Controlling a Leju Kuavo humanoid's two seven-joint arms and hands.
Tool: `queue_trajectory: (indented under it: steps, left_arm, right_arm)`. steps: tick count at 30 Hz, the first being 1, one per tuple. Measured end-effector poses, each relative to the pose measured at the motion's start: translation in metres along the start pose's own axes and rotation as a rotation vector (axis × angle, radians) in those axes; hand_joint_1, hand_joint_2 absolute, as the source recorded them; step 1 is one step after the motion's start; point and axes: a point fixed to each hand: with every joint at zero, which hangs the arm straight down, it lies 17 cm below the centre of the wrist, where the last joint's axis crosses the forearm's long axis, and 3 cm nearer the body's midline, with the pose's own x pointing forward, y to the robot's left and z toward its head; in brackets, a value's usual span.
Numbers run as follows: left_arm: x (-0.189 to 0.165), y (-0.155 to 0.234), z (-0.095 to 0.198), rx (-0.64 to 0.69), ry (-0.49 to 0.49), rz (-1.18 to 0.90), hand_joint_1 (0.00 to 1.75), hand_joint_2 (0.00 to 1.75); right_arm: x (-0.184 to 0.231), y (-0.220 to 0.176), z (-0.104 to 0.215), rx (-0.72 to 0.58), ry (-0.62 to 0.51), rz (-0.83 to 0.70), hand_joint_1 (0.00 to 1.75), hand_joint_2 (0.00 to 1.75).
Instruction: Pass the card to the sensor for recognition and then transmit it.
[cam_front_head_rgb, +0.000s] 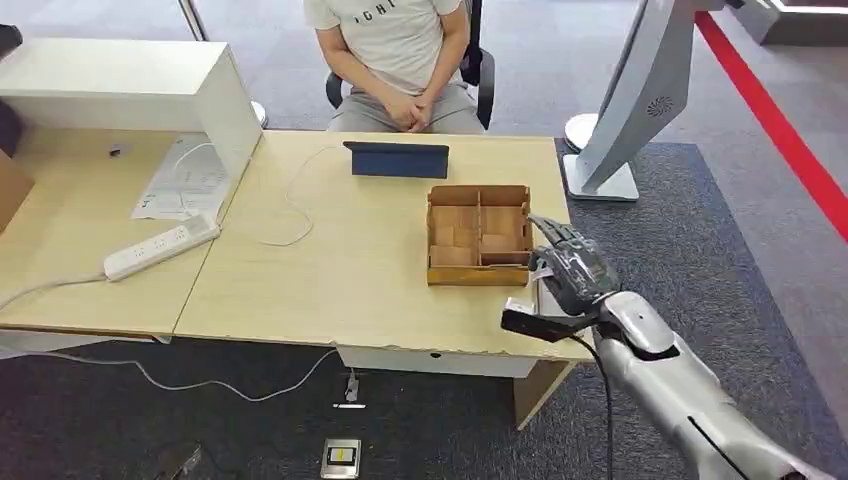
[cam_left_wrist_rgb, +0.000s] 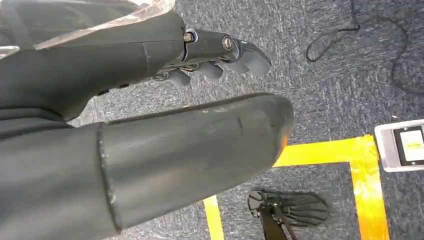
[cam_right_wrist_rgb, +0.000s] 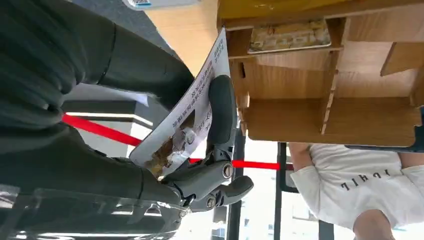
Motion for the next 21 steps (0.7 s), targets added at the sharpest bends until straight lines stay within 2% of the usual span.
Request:
queue_trajectory:
  steps: [21]
  left_arm:
    - [-0.021, 0.008, 0.003, 0.008, 0.031, -0.014, 0.0, 0.0]
  right_arm:
    - [-0.037, 0.028, 0.015, 0.11, 0.076, 0.017, 1.75, 1.75]
